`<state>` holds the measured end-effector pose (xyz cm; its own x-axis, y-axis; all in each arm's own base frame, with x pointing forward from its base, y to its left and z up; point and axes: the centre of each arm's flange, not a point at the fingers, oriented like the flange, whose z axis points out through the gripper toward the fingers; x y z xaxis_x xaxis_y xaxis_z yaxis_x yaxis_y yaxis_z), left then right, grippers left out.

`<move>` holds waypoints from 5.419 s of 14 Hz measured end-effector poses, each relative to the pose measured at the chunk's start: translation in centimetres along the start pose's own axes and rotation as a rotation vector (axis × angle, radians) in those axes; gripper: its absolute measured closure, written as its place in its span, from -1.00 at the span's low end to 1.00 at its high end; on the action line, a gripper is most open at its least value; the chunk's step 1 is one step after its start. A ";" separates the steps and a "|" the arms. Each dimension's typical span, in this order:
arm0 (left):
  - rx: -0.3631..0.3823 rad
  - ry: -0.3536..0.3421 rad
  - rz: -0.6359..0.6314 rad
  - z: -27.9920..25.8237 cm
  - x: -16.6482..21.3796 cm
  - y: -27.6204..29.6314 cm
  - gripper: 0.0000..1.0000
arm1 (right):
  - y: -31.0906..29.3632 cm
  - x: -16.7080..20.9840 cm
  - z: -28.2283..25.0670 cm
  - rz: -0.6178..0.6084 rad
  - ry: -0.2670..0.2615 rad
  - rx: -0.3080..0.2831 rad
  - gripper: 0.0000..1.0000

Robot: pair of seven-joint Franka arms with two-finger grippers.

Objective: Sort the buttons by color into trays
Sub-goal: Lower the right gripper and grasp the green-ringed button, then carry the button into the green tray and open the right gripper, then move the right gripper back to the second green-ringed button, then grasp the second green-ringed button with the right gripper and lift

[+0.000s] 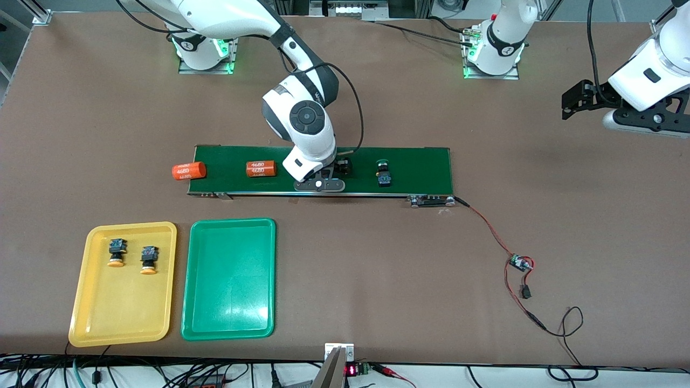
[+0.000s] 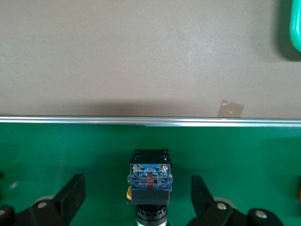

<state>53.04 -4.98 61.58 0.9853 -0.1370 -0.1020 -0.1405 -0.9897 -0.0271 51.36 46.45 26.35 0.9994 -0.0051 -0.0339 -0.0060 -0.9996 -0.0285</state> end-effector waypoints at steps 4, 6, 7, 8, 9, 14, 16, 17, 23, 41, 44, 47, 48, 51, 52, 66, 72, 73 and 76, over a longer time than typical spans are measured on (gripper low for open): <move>0.002 0.006 0.016 -0.3 0.0 0.9 -1.00 | 0.7 -0.5 1.9 0.001 -0.029 -0.027 -0.80; 0.002 0.006 0.017 -0.3 0.0 0.9 -1.00 | 1.0 -0.8 2.6 0.002 -0.041 -0.039 -0.38; 0.002 0.006 0.016 -0.3 0.0 0.9 -1.00 | 1.1 -0.9 2.6 0.002 -0.046 -0.043 -0.15; 0.002 0.006 0.015 -0.3 0.0 0.8 -1.00 | 1.1 -0.8 2.3 0.004 -0.046 -0.044 0.03; 0.002 0.006 0.014 -0.3 0.0 0.8 -1.00 | 1.3 -0.6 1.9 0.007 -0.042 -0.041 0.19; 0.002 0.006 0.013 -0.3 0.0 0.7 -1.00 | 4.2 3.5 -3.3 0.077 0.028 0.010 0.19; 0.002 0.007 0.013 -0.3 0.0 0.7 -1.00 | 8.1 7.3 -5.7 0.147 0.062 0.030 0.19; 0.002 0.007 0.013 -0.3 0.0 0.7 -1.00 | 10.5 9.3 -6.5 0.175 0.076 0.038 0.19; 0.002 0.008 0.014 -0.4 0.0 0.8 -1.00 | 25.1 17.0 -3.9 0.105 0.074 -0.012 0.19; 0.002 -0.003 0.014 -0.8 -0.3 0.8 -1.00 | 26.6 19.8 -1.5 -0.014 0.099 0.029 -0.99; 0.002 -0.004 0.014 -0.8 -0.3 0.8 -1.00 | 22.1 16.6 -7.8 -0.042 0.051 0.030 -1.00; 0.002 -0.005 0.014 -0.8 -0.3 0.8 -1.00 | 15.8 12.0 -8.0 -0.044 0.017 0.024 -1.00; 0.002 -0.005 0.014 -0.8 -0.3 0.8 -1.00 | 13.4 10.2 -7.5 -0.063 0.003 0.018 -1.00; 0.002 -0.005 0.014 -0.8 -0.3 0.8 -1.00 | 6.3 5.1 -6.3 -0.048 -0.018 0.005 -1.00; 0.002 -0.005 0.014 -0.8 -0.3 0.8 -1.00 | 4.4 3.6 -6.0 -0.031 -0.021 0.002 -1.00; 0.002 -0.006 0.014 -0.8 -0.3 0.8 -1.00 | -1.1 -1.7 1.4 -0.024 -0.066 -0.044 -1.00; 0.002 -0.006 0.013 -0.8 -0.3 0.8 -1.00 | -0.3 -1.6 2.9 -0.014 -0.083 -0.064 -0.29; 0.002 -0.006 0.013 -0.8 -0.3 0.7 -1.00 | -0.2 -1.4 2.7 -0.008 -0.081 -0.062 -0.09; 0.002 -0.006 0.012 -0.8 -0.3 0.7 -1.00 | 0.5 -0.1 1.1 0.024 -0.054 -0.043 0.34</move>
<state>52.73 -5.68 62.39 0.9829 -0.1492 -0.1080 -0.1529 -0.9879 -0.0274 51.20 46.01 25.23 0.9957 -0.0284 -0.0879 -0.0271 -0.9995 0.0154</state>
